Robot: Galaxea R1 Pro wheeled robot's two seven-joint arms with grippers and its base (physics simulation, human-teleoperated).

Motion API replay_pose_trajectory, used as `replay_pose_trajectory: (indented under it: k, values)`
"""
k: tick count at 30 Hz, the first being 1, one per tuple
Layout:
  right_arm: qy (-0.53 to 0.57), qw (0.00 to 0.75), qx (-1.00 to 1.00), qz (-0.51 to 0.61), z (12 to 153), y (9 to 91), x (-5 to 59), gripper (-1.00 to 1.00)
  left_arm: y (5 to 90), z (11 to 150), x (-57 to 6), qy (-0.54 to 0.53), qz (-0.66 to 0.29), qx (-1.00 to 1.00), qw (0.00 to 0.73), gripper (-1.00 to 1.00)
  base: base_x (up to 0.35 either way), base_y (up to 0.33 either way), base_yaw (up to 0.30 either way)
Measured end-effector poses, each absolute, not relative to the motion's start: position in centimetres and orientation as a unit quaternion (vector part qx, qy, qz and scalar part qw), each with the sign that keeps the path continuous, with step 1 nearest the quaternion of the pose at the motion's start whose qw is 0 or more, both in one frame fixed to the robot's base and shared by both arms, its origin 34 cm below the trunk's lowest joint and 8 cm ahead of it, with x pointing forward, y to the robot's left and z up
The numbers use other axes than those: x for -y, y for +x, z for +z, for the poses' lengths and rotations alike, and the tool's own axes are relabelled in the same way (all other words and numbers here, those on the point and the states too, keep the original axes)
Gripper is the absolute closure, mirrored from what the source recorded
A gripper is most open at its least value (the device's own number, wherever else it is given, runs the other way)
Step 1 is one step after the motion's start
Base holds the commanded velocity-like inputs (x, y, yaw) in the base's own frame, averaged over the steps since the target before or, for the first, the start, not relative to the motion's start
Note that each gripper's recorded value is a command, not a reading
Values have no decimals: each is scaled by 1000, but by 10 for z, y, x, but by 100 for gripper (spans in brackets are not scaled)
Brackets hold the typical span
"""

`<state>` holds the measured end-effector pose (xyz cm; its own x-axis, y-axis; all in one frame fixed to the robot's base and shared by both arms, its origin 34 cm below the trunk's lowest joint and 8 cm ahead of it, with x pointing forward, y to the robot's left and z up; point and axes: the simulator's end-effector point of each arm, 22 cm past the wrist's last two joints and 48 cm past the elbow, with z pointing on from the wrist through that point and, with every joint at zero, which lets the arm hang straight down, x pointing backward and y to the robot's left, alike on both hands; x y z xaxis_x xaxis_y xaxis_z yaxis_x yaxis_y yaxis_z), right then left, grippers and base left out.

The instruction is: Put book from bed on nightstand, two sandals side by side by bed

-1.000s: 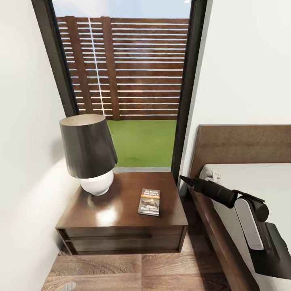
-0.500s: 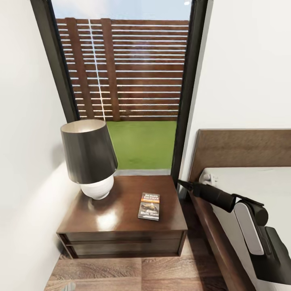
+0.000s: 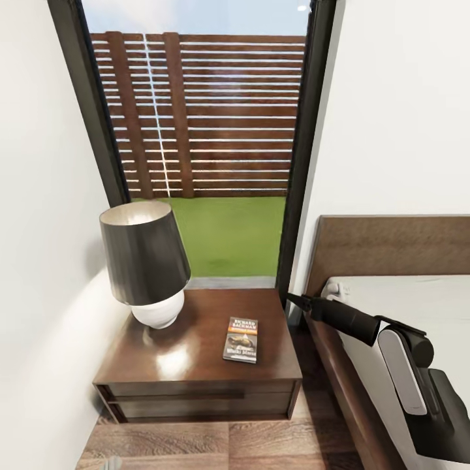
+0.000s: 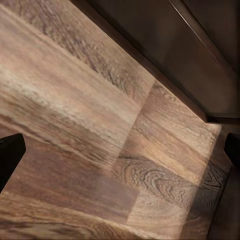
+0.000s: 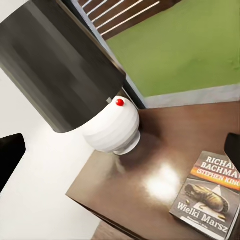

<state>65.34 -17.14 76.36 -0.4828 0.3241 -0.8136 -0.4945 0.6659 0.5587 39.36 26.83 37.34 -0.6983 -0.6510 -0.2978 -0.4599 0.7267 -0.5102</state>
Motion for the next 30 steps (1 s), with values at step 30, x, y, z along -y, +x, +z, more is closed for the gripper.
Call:
replay_pose_trajectory:
  k: [30]
  values:
    - [-15, 437, -808, 394, 698, 650, 177, -100, 393, 385, -266, -309, -202, -901, 230, -100, 0, 0, 0]
